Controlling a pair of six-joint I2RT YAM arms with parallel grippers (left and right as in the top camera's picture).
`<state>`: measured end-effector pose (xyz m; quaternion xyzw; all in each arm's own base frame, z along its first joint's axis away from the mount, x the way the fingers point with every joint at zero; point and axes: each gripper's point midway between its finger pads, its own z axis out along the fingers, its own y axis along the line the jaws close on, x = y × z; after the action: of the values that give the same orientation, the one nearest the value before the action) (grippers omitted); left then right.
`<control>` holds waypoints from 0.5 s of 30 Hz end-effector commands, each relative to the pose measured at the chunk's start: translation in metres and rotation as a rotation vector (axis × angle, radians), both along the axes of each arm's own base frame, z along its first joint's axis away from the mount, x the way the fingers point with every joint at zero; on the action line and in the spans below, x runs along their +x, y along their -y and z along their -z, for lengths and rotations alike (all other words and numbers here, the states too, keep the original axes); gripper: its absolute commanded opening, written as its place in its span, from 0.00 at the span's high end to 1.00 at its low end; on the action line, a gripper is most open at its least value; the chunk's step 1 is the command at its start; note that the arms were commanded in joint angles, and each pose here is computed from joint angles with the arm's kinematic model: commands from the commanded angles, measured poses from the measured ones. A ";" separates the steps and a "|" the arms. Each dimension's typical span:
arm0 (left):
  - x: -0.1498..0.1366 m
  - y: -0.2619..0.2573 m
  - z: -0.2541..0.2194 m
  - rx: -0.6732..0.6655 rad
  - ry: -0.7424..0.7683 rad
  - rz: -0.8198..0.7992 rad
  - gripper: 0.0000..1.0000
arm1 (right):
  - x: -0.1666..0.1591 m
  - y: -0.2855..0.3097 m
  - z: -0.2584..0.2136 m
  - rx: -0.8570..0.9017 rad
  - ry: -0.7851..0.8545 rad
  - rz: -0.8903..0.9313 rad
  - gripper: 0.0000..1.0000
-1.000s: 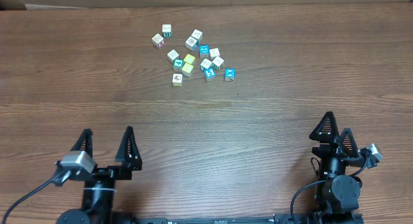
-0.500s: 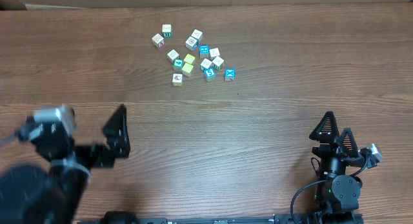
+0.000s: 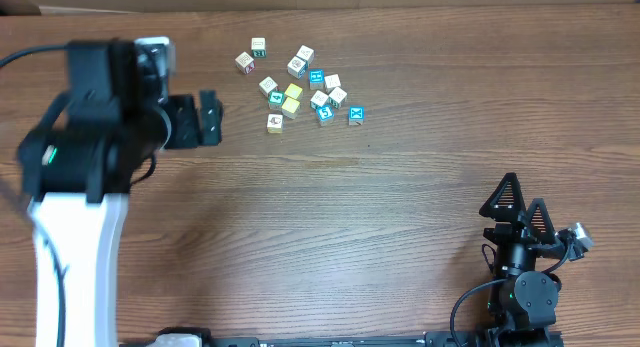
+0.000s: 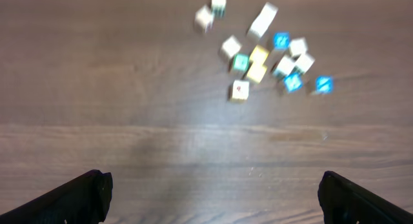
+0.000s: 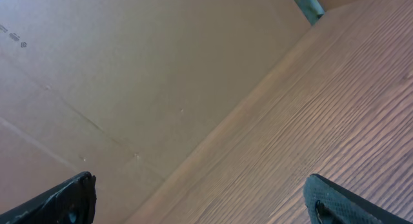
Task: Form a circle
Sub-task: 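Raise the left arm and reach toward the block cluster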
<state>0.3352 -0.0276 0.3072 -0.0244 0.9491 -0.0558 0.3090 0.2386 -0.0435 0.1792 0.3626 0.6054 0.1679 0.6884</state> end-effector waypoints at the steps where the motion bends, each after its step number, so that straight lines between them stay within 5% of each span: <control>1: 0.017 0.001 0.026 0.007 -0.088 0.019 0.00 | -0.001 0.002 0.002 -0.001 0.002 0.011 0.00; 15: 0.056 0.003 0.139 0.004 -0.402 -0.012 0.00 | -0.001 0.002 0.002 0.000 0.002 0.011 0.00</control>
<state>0.3829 -0.0301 0.1699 -0.0327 0.9924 -0.0400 0.1120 0.2386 -0.0436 0.1792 0.3627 0.6053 0.1677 0.6884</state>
